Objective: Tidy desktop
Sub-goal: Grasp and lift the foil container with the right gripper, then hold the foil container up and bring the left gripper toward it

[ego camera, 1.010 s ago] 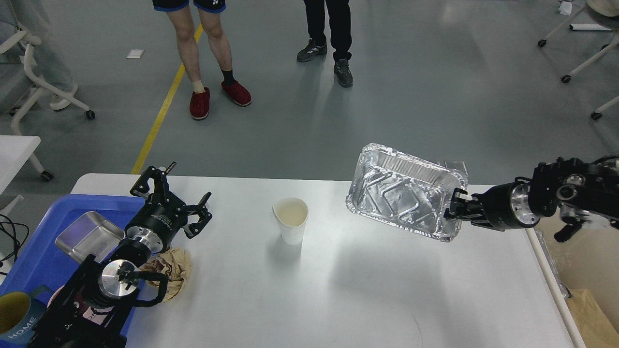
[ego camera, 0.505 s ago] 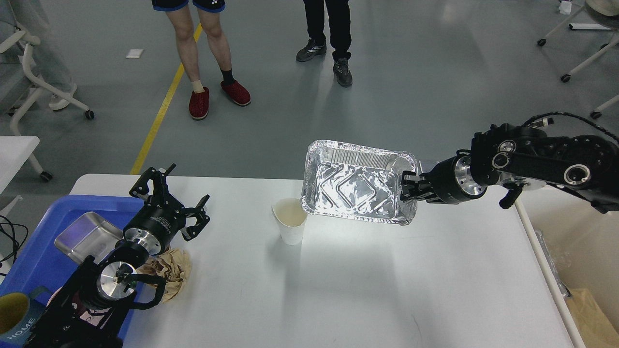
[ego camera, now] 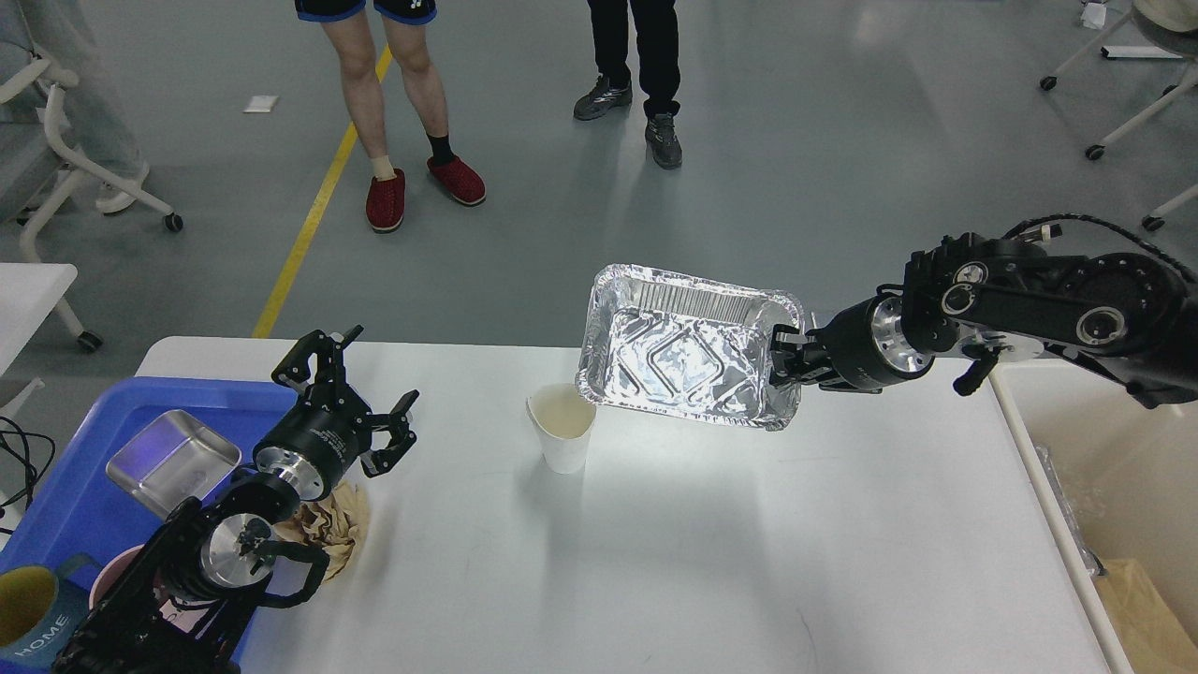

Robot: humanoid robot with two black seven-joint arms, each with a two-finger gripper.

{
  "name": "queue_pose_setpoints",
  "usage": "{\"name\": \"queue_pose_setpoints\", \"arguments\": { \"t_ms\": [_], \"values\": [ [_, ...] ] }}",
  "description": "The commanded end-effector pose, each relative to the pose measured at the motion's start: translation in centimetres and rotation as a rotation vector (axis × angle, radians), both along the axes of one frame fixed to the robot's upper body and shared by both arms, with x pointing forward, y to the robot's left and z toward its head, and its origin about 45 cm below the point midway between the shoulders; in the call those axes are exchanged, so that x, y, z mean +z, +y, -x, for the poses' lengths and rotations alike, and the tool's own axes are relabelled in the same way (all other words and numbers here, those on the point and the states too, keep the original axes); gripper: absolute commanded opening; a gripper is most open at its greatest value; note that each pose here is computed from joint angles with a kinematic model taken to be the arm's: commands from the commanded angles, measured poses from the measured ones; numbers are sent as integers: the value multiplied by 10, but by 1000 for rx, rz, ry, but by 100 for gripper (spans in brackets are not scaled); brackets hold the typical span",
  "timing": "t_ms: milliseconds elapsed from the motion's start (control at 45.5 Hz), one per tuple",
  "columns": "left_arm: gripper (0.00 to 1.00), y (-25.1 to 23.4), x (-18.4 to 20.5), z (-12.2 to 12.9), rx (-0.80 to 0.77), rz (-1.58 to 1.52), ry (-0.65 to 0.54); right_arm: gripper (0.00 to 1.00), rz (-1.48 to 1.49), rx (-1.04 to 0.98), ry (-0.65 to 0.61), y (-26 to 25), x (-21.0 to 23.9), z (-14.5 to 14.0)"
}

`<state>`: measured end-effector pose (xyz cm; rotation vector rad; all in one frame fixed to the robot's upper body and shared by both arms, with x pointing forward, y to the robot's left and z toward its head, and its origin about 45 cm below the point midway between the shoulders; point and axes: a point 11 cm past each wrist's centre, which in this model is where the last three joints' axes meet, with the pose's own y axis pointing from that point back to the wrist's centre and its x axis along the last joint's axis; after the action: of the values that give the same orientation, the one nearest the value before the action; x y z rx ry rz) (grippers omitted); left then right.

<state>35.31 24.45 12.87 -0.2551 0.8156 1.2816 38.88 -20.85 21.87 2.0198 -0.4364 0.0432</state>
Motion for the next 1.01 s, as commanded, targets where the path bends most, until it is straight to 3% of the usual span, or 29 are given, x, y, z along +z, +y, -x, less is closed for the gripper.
{"name": "queue_pose_setpoints", "arguments": {
  "t_ms": [0, 176, 351, 483, 659, 835, 988],
  "values": [
    [98, 3, 1, -1, 3, -19, 16, 0, -1, -1, -1, 0, 0, 0],
    [98, 8, 33, 2, -91, -143, -21, 0, -3, 1, 4, 3, -3, 2],
    [98, 53, 60, 23, -238, -432, -44, 0, -7, 3, 7, 6, -5, 3],
    [98, 96, 79, 39, -358, -665, -11, 0, -9, 7, 10, 9, -8, 4],
    [98, 119, 104, 47, -566, -879, 17, 0, -9, 6, 7, 9, -8, 4],
    [98, 133, 118, 49, -630, -987, 44, 0, -10, 3, 8, 8, -8, 4],
    [98, 154, 122, 67, -651, -1061, 129, 0, -10, 1, 14, 8, -11, 5]
  ]
}}
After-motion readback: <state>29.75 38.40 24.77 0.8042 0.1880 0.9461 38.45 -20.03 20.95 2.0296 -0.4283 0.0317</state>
